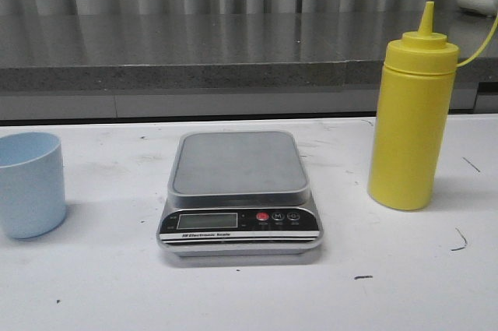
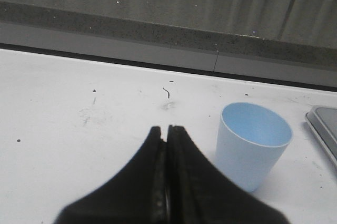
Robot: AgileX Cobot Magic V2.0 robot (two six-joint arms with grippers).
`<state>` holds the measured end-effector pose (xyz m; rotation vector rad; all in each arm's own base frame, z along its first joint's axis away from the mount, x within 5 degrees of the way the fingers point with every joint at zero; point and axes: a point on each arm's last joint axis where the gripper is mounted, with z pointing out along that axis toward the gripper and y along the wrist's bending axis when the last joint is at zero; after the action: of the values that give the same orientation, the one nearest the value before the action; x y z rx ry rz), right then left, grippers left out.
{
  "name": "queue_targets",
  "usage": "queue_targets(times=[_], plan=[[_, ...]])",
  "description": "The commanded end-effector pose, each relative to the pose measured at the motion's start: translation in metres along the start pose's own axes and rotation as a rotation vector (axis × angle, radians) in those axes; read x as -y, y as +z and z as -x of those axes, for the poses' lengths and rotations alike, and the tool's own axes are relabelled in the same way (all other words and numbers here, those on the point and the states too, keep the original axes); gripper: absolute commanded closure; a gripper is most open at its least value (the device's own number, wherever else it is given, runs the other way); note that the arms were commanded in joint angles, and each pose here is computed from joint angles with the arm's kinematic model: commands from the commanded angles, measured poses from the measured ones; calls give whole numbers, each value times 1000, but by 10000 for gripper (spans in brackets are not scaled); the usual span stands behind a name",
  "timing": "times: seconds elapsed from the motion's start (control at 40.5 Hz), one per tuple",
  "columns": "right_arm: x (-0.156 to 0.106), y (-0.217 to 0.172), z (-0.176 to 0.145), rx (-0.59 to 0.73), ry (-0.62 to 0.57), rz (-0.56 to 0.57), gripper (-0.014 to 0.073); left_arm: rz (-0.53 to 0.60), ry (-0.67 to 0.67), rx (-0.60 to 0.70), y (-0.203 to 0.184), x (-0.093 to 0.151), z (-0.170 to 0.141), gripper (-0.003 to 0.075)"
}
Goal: Pour seasoning into cup on scale with both arms
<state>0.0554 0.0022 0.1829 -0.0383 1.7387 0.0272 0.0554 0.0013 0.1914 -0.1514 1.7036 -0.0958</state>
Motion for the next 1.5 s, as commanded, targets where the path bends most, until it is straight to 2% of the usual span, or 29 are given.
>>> queue_targets(times=[0.0,0.222,0.444,0.641,0.74,0.913,0.987,1.184,1.332,1.48], plan=[[0,-2,12,124,-15,1,715,-9,-10,66,0,0,0,740],[0,-2,12,129,-15,1,715,-9,-10,66,0,0,0,740],[0,-3,15,156,-15,1,715,-22,-10,151,0,1,7,740],[0,-4,23,240,-14,2,715,-48,-10,333,-4,3,23,740],[0,-9,38,312,-14,1,715,-70,-10,484,-12,6,40,740],[0,-23,69,351,-14,0,715,-88,-10,598,-29,12,82,740],[0,-30,84,346,-7,0,715,-84,-10,565,-32,15,97,740],[0,-32,135,249,25,11,715,-31,43,293,-20,20,133,740],[0,-14,160,157,27,12,715,-20,43,207,-1,21,144,740],[0,1,164,116,28,11,715,-15,43,172,7,21,143,740]])
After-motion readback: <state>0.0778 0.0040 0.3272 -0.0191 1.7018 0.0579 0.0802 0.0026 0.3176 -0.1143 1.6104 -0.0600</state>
